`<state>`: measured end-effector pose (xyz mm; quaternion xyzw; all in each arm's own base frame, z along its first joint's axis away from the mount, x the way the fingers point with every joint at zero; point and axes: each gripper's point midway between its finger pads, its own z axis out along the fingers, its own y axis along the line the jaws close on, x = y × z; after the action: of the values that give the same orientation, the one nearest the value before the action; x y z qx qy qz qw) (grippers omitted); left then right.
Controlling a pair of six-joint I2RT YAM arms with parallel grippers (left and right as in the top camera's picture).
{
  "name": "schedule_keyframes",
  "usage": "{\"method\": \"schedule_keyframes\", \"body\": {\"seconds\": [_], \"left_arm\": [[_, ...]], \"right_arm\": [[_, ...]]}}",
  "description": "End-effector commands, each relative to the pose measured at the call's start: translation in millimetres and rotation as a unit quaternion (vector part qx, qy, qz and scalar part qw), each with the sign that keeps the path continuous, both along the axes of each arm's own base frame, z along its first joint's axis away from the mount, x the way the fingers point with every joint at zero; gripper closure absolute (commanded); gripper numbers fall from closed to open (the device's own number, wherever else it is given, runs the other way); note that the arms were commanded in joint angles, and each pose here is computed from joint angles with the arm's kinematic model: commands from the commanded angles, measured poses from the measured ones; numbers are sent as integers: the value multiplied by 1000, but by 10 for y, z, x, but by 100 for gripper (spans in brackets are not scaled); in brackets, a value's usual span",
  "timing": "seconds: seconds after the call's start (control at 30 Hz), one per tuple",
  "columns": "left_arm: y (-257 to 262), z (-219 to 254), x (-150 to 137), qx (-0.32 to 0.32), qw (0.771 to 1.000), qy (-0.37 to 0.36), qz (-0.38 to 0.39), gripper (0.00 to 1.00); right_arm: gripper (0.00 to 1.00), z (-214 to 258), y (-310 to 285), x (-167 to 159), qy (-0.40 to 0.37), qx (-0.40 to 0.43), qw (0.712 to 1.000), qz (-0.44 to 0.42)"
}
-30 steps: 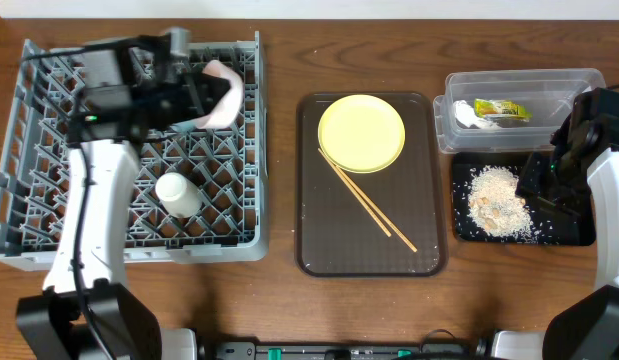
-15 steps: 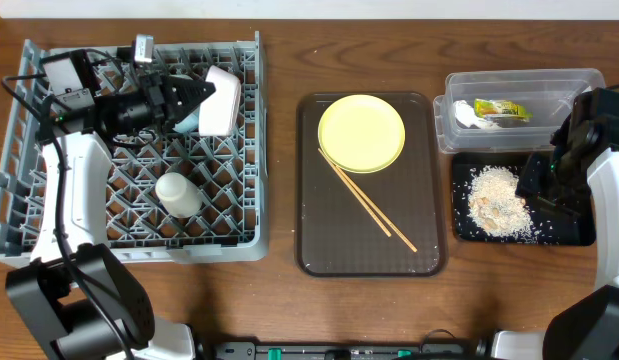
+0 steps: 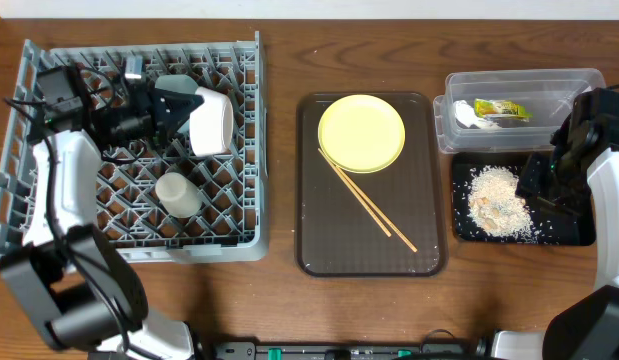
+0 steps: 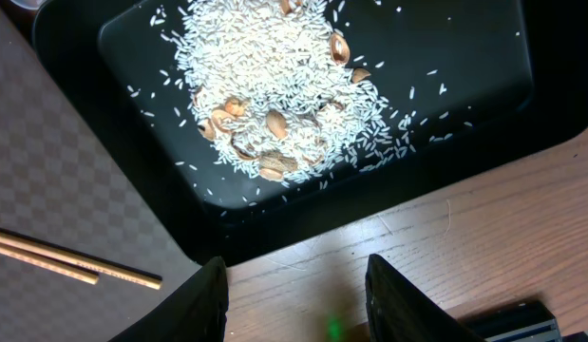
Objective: Sort waste into correct bins and load items into the dishwasher rack
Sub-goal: 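Carry the pink bowl left and set it into the rack, then release the pink bowl and withdraw the left gripper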
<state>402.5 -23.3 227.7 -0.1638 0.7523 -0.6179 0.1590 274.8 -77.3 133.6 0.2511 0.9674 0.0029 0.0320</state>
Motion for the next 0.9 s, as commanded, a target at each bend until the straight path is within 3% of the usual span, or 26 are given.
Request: {"method": "schedule_keyframes", "body": {"seconds": [0.0,0.17,0.4,0.47,0.53,0.63,0.7,0.77,0.87], "left_arm": [[50,-261,80,-4,999,37,6,94],[212,-619,156,23,996,79,33,94],[545,-756,162,69,991,81,76,92],[598,-756,158,70,991,80,82,79],[639,-758,159,74,991,73,85,73],[687,-760,155,75,990,74,91,39],[724,-750,149,74,990,73,96,27],[770,-746,145,82,989,73,103,20],[863,-724,126,123,982,75,123,16]], "right_arm": [[55,69,-23,-3,-11,-3,1000,1],[55,68,-20,-11,-9,-3,1000,5],[55,67,-18,-19,-8,-2,1000,5],[55,67,-18,-19,-8,-2,1000,5],[55,67,-18,-19,-8,-2,1000,5],[55,67,-18,-19,-8,-2,1000,5],[55,67,-18,-20,-7,-2,1000,5],[55,67,-18,-21,-7,-2,1000,5],[55,67,-18,-20,-7,-2,1000,5]]}}
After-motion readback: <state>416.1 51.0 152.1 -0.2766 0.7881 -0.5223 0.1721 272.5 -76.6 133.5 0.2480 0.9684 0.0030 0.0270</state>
